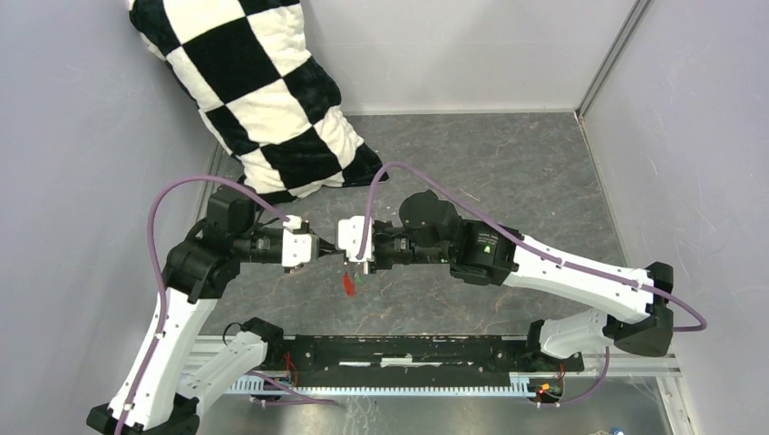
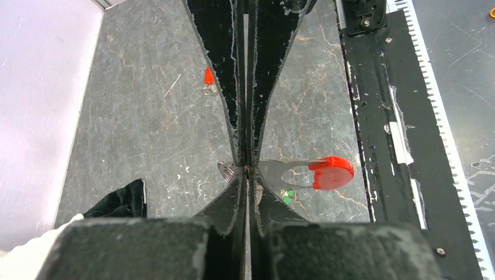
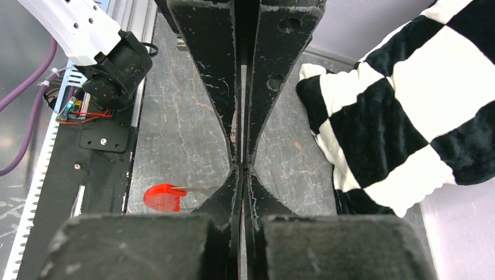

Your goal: Put the keys on the keyring

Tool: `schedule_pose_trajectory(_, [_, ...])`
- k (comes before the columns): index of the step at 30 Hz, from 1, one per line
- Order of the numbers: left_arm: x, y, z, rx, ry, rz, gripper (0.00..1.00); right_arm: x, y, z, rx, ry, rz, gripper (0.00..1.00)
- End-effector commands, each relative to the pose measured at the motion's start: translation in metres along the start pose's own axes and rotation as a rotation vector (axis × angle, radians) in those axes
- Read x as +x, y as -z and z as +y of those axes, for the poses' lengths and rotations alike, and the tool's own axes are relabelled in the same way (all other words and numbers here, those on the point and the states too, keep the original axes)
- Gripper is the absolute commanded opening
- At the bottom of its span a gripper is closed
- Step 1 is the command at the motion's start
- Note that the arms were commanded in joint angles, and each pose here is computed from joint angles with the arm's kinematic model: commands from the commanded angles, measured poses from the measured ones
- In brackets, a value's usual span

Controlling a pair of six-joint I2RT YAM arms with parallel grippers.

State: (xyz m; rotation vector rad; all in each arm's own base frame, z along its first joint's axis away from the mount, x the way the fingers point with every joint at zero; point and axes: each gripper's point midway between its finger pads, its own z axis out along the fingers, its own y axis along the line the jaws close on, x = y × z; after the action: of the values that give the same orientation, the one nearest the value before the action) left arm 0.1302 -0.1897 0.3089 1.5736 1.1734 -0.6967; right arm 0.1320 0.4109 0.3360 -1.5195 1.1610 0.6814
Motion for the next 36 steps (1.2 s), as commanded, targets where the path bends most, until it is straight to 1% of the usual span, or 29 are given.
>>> schedule_pose_trajectory(1, [-0.028, 0.006, -0.004, 0.015, -0.054, -0.079, 0.03, -0.032, 0.015, -0.019, 0.096, 0.027, -0.13, 0.01])
schedule_pose_trajectory(2, [-0.031, 0.006, -0.007, 0.026, -0.041, -0.094, 0.09, -0.033, 0.017, -0.017, 0.102, 0.028, -0.165, 0.01])
schedule_pose_trajectory(3, [-0.034, 0.006, -0.009, 0.035, -0.024, -0.106, 0.27, -0.04, 0.023, -0.016, 0.112, 0.033, -0.219, 0.01])
schedule_pose_trajectory(4, [-0.037, 0.006, -0.011, 0.041, -0.001, -0.116, 0.38, -0.042, 0.027, -0.015, 0.129, 0.029, -0.266, 0.0])
schedule_pose_trajectory(5, [-0.039, 0.006, -0.012, 0.047, 0.016, -0.124, 0.44, -0.048, 0.033, -0.015, 0.143, 0.029, -0.324, 0.0])
schedule_pose_trajectory(6, [-0.041, 0.006, -0.011, 0.048, 0.038, -0.13, 0.47, -0.052, 0.039, -0.012, 0.144, 0.028, -0.371, 0.0])
schedule_pose_trajectory(9, [-0.044, 0.005, -0.011, 0.056, 0.118, -0.134, 0.47, -0.062, 0.056, -0.004, 0.149, 0.046, -0.518, 0.0])
schedule_pose_trajectory(12, [-0.048, 0.004, -0.01, 0.065, 0.174, -0.156, 0.41, -0.069, 0.076, 0.002, 0.177, 0.042, -0.661, 0.0])
schedule_pose_trajectory(15, [-0.058, 0.003, -0.007, 0.062, 0.224, -0.198, 0.35, -0.073, 0.083, 0.008, 0.163, 0.023, -0.746, 0.0])
schedule_pose_trajectory(22, [-0.084, 0.007, -0.01, 0.106, 0.287, -0.285, 0.33, -0.089, 0.1, 0.009, 0.188, -0.023, -0.945, 0.0])
schedule_pose_trajectory(25, [-0.089, 0.01, -0.015, 0.122, 0.295, -0.297, 0.34, -0.093, 0.1, 0.008, 0.189, -0.027, -0.976, 0.01])
schedule_pose_trajectory(30, [-0.093, 0.013, -0.021, 0.134, 0.276, -0.311, 0.39, -0.098, 0.096, 0.009, 0.167, -0.033, -0.999, 0.01])
schedule_pose_trajectory(36, [-0.1, 0.015, -0.012, 0.088, 0.261, -0.333, 0.43, -0.101, 0.094, 0.013, 0.136, -0.047, -1.027, 0.01])
